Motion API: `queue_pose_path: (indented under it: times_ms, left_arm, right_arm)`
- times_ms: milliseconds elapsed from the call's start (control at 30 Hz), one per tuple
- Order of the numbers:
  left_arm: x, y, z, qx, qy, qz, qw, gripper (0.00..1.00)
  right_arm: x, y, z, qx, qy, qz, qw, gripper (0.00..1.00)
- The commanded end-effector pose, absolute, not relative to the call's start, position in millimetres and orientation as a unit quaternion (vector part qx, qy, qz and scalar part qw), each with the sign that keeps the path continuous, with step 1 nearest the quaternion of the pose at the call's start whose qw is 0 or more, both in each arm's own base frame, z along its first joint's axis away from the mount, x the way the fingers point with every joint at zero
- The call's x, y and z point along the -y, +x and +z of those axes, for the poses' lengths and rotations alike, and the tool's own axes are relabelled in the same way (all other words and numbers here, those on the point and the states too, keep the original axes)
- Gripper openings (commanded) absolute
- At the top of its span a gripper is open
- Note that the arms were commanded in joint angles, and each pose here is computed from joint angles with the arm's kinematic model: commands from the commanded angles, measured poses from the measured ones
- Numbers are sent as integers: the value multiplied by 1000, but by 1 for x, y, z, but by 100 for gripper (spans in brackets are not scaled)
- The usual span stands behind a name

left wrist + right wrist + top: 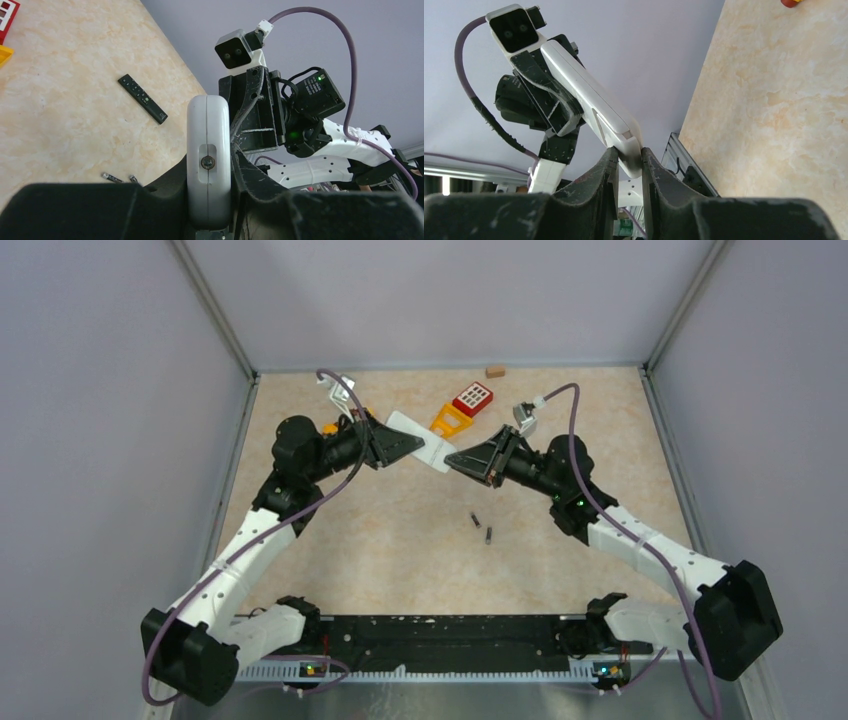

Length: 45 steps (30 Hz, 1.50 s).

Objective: Load the batteries into the remote control
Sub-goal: Remove the battery cover from the remote control, then place the battery cover at the center of the board.

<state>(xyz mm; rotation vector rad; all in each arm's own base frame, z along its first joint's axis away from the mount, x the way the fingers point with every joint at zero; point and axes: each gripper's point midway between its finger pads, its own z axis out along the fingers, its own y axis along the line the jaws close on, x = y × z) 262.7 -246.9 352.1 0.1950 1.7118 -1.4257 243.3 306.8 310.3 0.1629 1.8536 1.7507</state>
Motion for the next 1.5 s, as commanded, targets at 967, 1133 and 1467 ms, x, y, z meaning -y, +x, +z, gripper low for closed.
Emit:
queue_pose_path:
  times_ms: [967, 1133, 1467]
  left_arm:
    - [219, 292, 291, -761, 49, -440, 475, 0]
    - [224, 277, 284, -757, 94, -451, 463, 0]
    - [237, 257, 296, -723, 157, -495, 456, 0]
  right_arm:
    - [-251, 268, 256, -759, 121, 528, 362, 0]
    - [-207, 282, 180, -808, 181, 440, 348, 0]
    - [-185, 271, 76, -855, 211, 367, 298, 0]
